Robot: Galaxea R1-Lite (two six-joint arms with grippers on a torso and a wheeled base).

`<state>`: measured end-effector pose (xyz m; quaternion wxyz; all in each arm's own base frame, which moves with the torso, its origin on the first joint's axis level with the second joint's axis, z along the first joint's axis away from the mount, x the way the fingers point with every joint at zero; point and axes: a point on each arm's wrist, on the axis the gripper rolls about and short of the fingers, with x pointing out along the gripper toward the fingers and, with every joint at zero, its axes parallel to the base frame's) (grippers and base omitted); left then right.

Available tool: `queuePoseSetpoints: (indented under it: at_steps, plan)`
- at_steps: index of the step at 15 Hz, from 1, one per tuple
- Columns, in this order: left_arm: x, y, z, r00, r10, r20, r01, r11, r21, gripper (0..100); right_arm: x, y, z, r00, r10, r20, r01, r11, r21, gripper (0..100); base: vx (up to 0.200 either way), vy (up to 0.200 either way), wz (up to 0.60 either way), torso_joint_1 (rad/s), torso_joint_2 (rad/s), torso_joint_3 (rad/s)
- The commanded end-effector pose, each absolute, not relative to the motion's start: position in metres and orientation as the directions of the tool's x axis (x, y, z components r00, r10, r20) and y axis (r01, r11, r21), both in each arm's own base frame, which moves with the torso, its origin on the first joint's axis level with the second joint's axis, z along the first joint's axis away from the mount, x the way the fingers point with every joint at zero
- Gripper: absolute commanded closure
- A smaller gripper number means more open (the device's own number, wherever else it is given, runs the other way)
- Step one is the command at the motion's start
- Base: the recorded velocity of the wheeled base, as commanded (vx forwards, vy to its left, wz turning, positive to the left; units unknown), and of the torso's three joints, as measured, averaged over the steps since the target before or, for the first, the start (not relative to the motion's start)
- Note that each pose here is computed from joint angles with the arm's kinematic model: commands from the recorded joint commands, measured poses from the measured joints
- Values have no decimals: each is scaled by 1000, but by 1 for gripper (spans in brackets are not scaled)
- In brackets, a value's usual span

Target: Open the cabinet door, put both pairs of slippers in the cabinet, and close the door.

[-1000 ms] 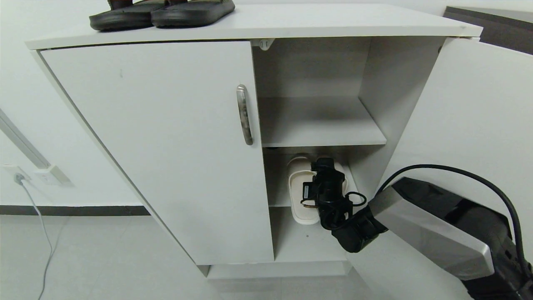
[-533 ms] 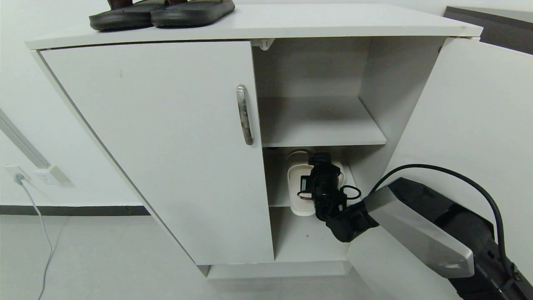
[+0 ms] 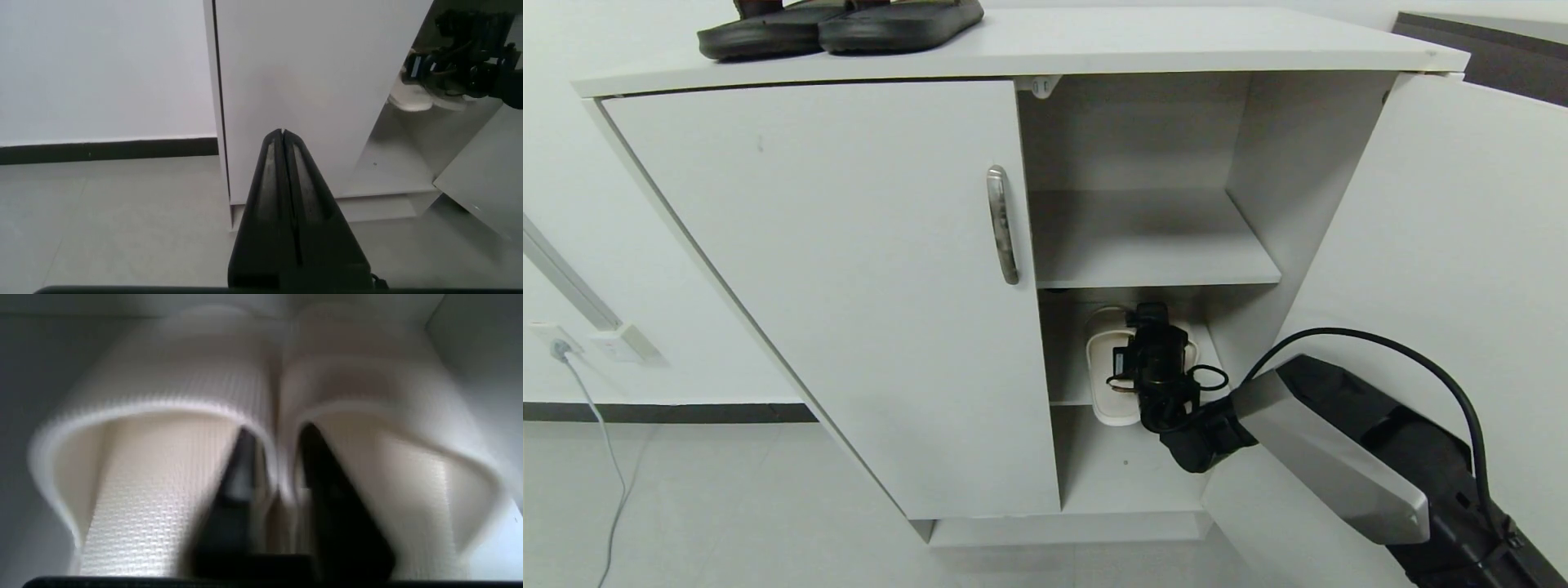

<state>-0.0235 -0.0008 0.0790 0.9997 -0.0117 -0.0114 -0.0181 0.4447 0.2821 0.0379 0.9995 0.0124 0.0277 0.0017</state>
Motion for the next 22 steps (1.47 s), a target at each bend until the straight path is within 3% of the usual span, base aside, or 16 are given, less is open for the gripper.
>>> queuePoseSetpoints:
  at_steps: [1,3,7,15,20,22]
  plan:
    - [-23,-1,79,999,-35,21,36,999,-24,100,445,281,34,998,2,-63,-1,1000,20,0,0,0,0,0,0,0]
    - [-23,-1,79,999,-35,23,36,999,-24,100,437,279,31,996,2,-88,-2,1000,4,0,0,0,0,0,0,0]
    - [-23,-1,79,999,-35,21,36,999,-22,100,408,273,58,996,22,-83,-21,1000,13,0,0,0,0,0,0,0]
    - [-23,-1,79,999,-35,23,36,999,-21,100,302,259,81,991,68,-115,-70,997,-15,0,0,0,0,0,0,0]
    - [-23,-1,79,999,-35,21,36,999,-22,100,294,259,80,991,82,-107,-83,997,1,0,0,0,0,0,0,0]
    - [-23,-1,79,999,-35,23,36,999,-24,100,293,258,78,991,82,-110,-83,997,-1,0,-200,0,0,2,2,-5]
